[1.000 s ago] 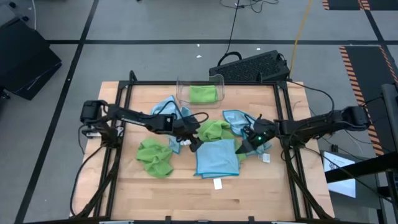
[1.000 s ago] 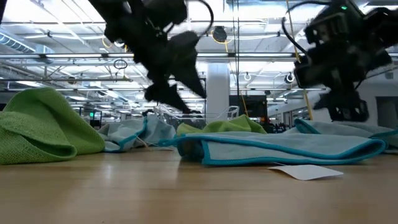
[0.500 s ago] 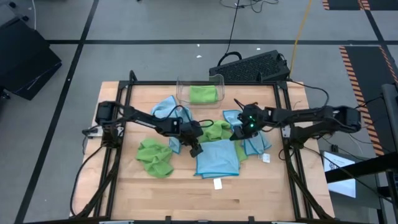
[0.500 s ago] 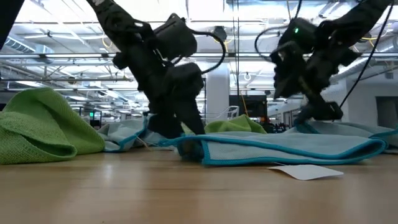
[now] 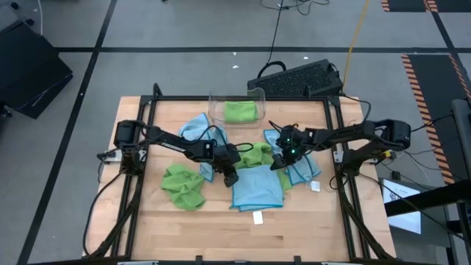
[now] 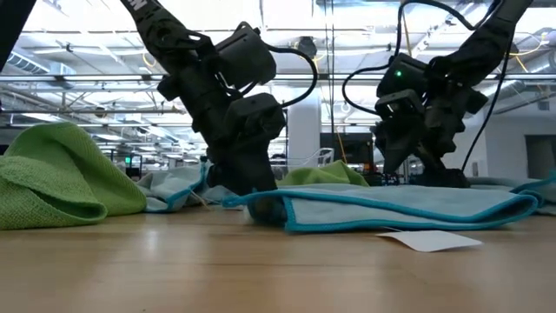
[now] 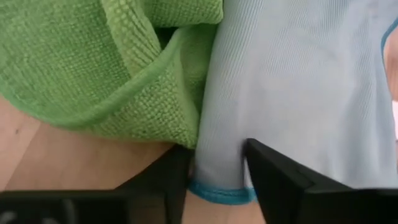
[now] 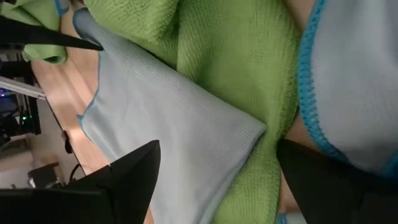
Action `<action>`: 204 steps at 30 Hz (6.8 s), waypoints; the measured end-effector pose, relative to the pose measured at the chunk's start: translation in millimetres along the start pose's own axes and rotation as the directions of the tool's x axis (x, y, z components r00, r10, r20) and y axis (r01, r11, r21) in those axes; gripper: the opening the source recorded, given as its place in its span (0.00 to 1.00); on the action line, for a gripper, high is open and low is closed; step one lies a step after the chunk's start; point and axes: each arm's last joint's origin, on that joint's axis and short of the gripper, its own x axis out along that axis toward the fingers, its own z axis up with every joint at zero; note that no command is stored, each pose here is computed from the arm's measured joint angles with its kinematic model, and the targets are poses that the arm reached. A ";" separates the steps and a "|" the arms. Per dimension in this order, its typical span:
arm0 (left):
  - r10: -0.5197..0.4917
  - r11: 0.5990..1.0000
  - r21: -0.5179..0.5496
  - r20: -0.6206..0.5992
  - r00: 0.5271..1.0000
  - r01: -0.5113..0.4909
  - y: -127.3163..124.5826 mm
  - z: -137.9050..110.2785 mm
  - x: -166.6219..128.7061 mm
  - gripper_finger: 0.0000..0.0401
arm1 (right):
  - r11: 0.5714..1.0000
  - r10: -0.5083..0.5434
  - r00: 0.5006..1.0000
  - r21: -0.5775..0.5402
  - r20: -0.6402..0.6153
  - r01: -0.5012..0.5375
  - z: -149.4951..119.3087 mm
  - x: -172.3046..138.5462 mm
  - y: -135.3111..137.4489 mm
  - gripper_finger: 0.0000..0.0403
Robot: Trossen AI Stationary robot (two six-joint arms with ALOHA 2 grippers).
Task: Fold microfiber towels
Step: Fold the bottom blue microfiber cloth, then put the bottom folded blue microfiber cloth into the transparent bin
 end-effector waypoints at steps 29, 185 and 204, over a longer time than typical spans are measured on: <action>0.032 0.998 0.050 -0.044 0.999 -0.029 -5.3 -3.3 -19.2 0.14 | 0.971 0.159 0.982 -0.196 0.102 -0.137 6.9 -18.0 19.8 0.58; -0.226 0.962 -0.150 0.040 0.973 0.230 -165.8 -72.4 -23.7 0.57 | 0.930 0.109 0.983 -0.334 -0.149 -0.154 -119.3 10.8 46.8 0.51; -0.083 0.976 -0.187 0.133 0.988 0.107 -96.0 -16.2 -3.4 0.85 | 0.994 0.054 0.991 -0.083 -0.123 -0.065 -121.8 13.7 26.8 0.83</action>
